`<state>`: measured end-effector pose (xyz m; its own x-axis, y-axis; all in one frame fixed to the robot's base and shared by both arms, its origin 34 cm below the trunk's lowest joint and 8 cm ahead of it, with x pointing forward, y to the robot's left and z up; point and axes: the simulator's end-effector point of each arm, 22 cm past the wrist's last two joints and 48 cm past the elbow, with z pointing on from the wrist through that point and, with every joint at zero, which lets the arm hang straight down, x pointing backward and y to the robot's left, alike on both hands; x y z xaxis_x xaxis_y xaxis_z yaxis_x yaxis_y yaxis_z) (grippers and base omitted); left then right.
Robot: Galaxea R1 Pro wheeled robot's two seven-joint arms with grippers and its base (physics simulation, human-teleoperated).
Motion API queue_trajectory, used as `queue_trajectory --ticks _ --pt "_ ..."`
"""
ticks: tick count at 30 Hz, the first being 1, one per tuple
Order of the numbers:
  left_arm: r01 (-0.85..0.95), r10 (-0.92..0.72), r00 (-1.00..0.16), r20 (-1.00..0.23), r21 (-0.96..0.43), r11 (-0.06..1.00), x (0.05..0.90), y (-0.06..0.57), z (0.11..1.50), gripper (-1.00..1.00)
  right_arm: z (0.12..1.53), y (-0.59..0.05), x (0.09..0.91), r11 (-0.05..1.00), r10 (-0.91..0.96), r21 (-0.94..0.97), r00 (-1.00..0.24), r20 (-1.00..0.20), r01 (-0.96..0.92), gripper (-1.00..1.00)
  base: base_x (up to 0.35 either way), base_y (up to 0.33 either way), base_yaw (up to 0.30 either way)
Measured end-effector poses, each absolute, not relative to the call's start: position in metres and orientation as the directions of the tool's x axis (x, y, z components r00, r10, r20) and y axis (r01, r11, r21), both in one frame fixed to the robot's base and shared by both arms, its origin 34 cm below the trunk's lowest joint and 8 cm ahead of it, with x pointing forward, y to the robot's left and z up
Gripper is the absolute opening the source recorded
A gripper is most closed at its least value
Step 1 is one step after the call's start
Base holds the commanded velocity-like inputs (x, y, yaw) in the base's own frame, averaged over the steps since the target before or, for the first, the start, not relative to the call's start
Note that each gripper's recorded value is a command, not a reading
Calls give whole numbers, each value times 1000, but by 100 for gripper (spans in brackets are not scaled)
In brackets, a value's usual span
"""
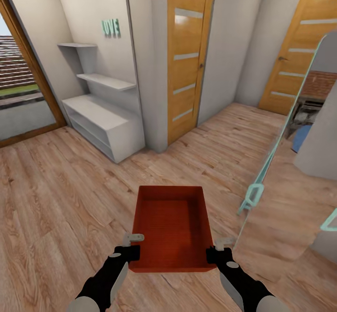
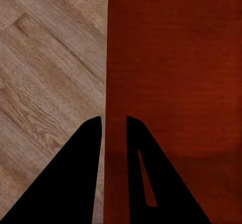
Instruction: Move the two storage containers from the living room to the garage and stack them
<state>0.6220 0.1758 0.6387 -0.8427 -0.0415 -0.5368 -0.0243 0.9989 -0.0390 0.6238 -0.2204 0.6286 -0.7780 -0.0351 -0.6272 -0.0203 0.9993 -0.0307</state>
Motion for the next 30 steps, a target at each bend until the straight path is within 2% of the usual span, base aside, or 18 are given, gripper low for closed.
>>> queue_trajectory --ticks 30 --pt "-25 -42 -843 -536 -39 999 622 176 639 -100 629 -220 624 999 -36 -30 -778 -627 -21 -100 329 0 0"
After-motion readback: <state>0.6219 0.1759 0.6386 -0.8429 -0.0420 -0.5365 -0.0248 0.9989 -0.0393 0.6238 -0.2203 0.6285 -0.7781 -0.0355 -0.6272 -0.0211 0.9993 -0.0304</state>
